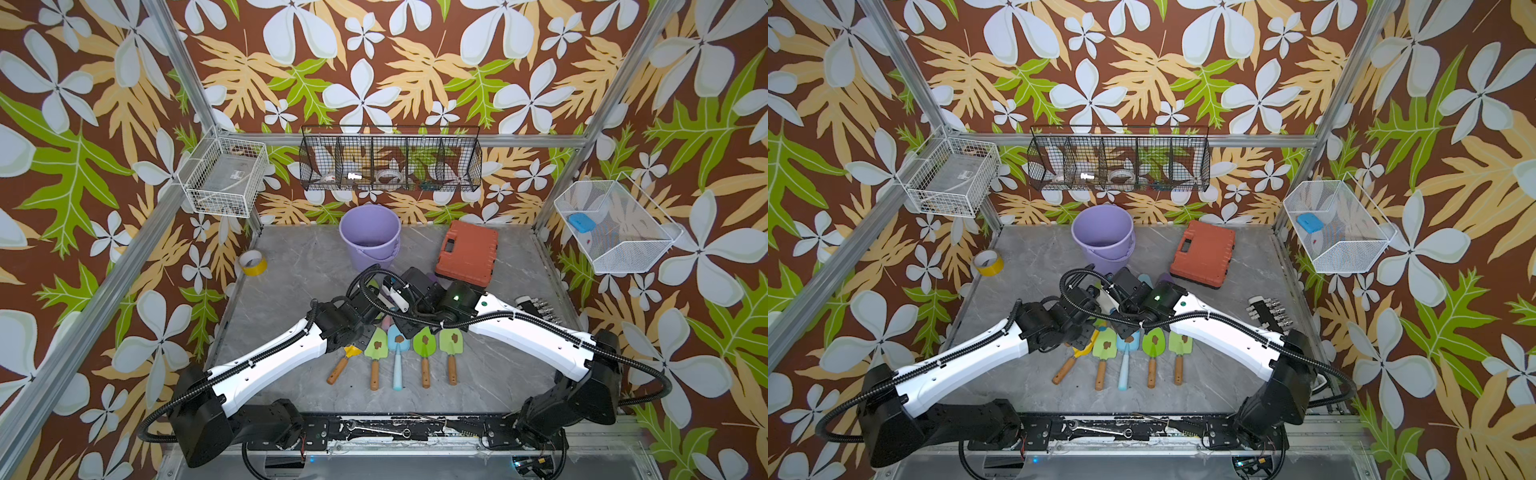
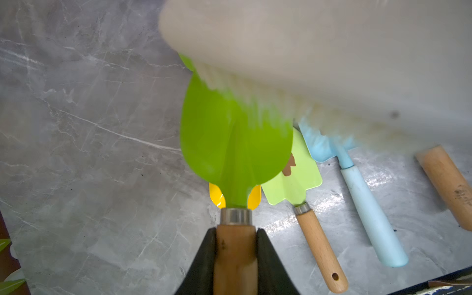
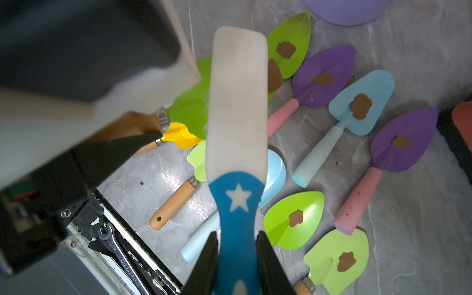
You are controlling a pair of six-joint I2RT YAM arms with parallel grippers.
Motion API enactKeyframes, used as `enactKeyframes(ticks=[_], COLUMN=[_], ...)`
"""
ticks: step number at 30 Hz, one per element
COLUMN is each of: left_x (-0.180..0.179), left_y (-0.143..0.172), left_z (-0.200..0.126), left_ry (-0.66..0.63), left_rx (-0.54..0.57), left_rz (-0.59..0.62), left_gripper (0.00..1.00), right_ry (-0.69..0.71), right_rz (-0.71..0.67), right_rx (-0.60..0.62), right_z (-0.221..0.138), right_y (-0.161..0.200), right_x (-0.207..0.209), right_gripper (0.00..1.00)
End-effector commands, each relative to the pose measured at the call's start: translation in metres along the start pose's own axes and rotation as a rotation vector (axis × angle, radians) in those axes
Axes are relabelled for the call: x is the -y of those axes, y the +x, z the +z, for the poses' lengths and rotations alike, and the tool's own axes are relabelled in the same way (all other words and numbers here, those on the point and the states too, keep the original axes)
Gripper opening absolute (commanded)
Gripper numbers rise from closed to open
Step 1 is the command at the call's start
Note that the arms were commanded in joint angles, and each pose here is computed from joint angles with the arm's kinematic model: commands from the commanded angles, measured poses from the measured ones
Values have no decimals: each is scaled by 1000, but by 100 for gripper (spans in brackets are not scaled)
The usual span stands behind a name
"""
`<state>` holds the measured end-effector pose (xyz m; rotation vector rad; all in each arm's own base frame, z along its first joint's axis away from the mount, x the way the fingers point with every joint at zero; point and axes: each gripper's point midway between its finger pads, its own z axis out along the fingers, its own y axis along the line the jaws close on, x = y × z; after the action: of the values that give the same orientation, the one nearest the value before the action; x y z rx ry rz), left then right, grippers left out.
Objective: Brush the soil off the hand trowel and place it into the bucket
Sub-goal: Brush off the soil from the hand trowel.
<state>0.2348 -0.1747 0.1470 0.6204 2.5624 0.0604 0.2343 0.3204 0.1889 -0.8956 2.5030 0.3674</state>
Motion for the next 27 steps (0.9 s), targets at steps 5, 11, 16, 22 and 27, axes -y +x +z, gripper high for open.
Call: enactKeyframes(ticks=[5,11,16,22,27], left_x=[4,6,9,14,20], left_y=[-3,1,2,-19,-19], left_z=[0,2,4,-11,-11], left_ry=[27,40,51,143,252], left_rx=[33,29,20,163,105], left_rz=[-14,-24,-88,-207,-239], left_gripper=[0,0,0,0,0], right_ry=[-33,46,44,37,-45], right_rz=[32,92,135,210,281], right_rx=[23,59,132,258,346], right_z=[29,39,29,3,-23], right_y=[-5,-24,-37,-43,-46], right_x=[-6,31,45,50,42], right_gripper=[0,0,0,0,0])
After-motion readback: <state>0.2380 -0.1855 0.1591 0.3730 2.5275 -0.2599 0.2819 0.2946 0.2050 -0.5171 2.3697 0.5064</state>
